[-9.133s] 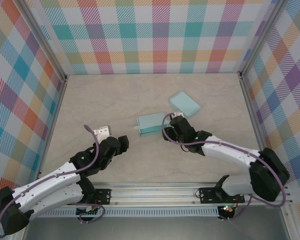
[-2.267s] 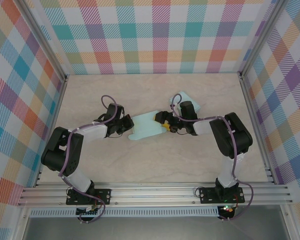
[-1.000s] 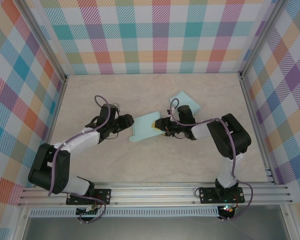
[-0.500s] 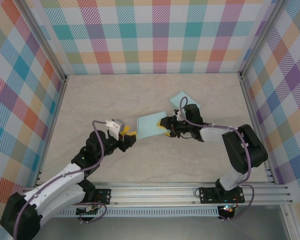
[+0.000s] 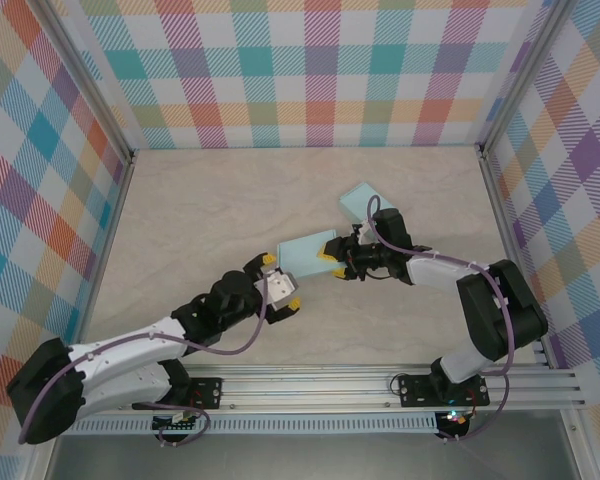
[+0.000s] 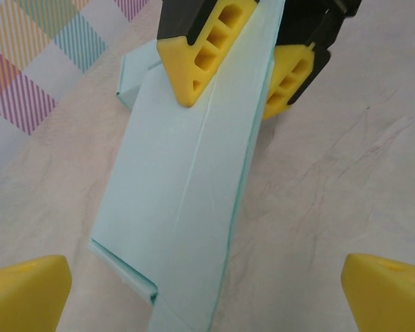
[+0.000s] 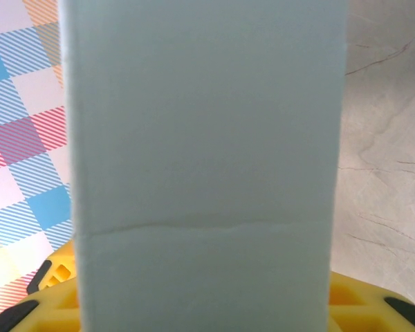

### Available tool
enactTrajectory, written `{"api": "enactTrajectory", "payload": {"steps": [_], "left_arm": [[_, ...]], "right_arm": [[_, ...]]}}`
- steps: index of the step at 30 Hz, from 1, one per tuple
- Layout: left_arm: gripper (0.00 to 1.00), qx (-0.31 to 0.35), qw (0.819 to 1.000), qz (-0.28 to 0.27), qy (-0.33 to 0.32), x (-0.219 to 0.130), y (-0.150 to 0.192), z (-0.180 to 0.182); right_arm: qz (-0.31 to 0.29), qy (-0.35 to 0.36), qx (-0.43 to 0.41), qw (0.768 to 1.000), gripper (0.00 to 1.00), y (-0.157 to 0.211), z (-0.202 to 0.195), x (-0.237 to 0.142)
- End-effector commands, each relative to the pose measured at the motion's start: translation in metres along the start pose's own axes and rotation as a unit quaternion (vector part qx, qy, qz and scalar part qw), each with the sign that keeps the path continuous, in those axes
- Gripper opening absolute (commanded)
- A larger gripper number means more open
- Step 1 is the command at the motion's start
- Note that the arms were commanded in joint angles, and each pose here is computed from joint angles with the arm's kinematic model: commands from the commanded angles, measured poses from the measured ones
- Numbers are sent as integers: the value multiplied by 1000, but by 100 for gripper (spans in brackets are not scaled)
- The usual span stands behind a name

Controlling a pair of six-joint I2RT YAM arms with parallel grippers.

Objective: Fold the paper box

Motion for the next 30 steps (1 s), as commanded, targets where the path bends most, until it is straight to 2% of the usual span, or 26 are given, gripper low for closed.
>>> {"api": "enactTrajectory", "payload": {"steps": [1,9,16,19,21,24,30], "left_arm": [[100,77,996,18,-51,10,-13,10],[100,134,988,58,-56,34,-12,2],[97,154,978,92,-105,53,-11,12],[91,158,976,103,-109,59,-10,12],[84,159,974,106,-118,62,-10,14],[58,156,974,107,-125,64,-12,16],[56,144,976,108,-121,60,-16,18]], "right_arm": [[8,-12,1,1000,40,4,11,-5],[7,-14,0,1000,40,5,13,-7],[8,-16,-2,1000,40,7,15,-8],[8,-16,-1,1000,40,8,15,-8],[8,-17,-2,1000,40,9,14,-9],[9,-14,-1,1000,40,10,12,-9],[8,-12,-3,1000,41,10,11,-10]]}}
Point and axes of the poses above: each hand's point on the last joint's axis, 136 mm out from that joint toward the fingers, its own x axis out along the fingers, its own z axis along the line the jaws close on, y = z × x, the point moved 4 cm from there along -x, back along the fingers, and after that the axes turned 1 degree about -x, right-handed, at the moved point
